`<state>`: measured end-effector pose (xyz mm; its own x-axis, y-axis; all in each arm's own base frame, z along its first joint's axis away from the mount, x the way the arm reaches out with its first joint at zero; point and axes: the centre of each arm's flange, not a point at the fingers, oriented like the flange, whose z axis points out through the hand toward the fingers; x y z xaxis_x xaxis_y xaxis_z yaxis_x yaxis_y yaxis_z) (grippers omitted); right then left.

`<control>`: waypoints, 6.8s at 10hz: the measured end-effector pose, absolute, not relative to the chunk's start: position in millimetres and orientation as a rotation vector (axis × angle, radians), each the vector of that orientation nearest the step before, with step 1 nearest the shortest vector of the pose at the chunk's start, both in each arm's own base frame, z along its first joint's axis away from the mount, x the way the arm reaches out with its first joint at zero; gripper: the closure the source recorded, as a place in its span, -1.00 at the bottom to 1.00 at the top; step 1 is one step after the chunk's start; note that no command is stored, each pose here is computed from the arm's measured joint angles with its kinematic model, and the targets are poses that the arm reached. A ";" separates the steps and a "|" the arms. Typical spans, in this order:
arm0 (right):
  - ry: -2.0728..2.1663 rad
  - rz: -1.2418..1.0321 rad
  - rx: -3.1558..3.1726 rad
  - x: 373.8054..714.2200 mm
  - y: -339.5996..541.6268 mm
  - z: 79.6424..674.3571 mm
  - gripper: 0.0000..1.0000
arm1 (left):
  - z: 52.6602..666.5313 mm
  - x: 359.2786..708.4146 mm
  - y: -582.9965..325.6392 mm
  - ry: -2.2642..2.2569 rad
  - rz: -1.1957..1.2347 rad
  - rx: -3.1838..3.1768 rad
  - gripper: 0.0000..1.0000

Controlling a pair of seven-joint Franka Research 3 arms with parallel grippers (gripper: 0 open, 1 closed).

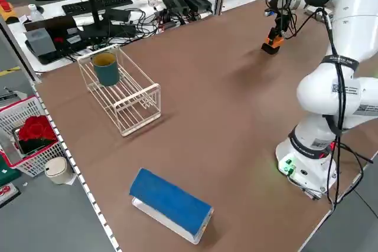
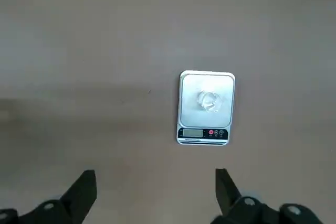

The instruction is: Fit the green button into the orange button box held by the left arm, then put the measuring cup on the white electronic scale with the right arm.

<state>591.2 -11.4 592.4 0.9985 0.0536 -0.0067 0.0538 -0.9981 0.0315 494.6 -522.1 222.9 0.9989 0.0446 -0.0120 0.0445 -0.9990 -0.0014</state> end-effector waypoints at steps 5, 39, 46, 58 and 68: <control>0.027 0.048 3.198 581.1 -22.3 620.7 -1.00 | 225.2 496.4 -522.2 -0.073 0.013 -3.143 -0.98; -0.164 -0.040 3.134 537.6 -17.7 658.2 -1.00 | 266.5 497.7 -520.6 -0.107 -0.005 -3.131 0.98; -0.160 -0.041 3.134 537.6 -17.2 658.0 -1.00 | 260.9 497.0 -520.2 -0.106 0.000 -3.128 0.98; -0.143 -0.043 3.135 537.5 -16.8 657.9 -1.00 | 255.5 497.7 -521.5 -0.105 -0.016 -3.142 0.98; -0.138 -0.050 3.135 537.5 -16.8 656.0 -1.00 | 254.1 497.6 -521.6 -0.105 -0.017 -3.143 0.98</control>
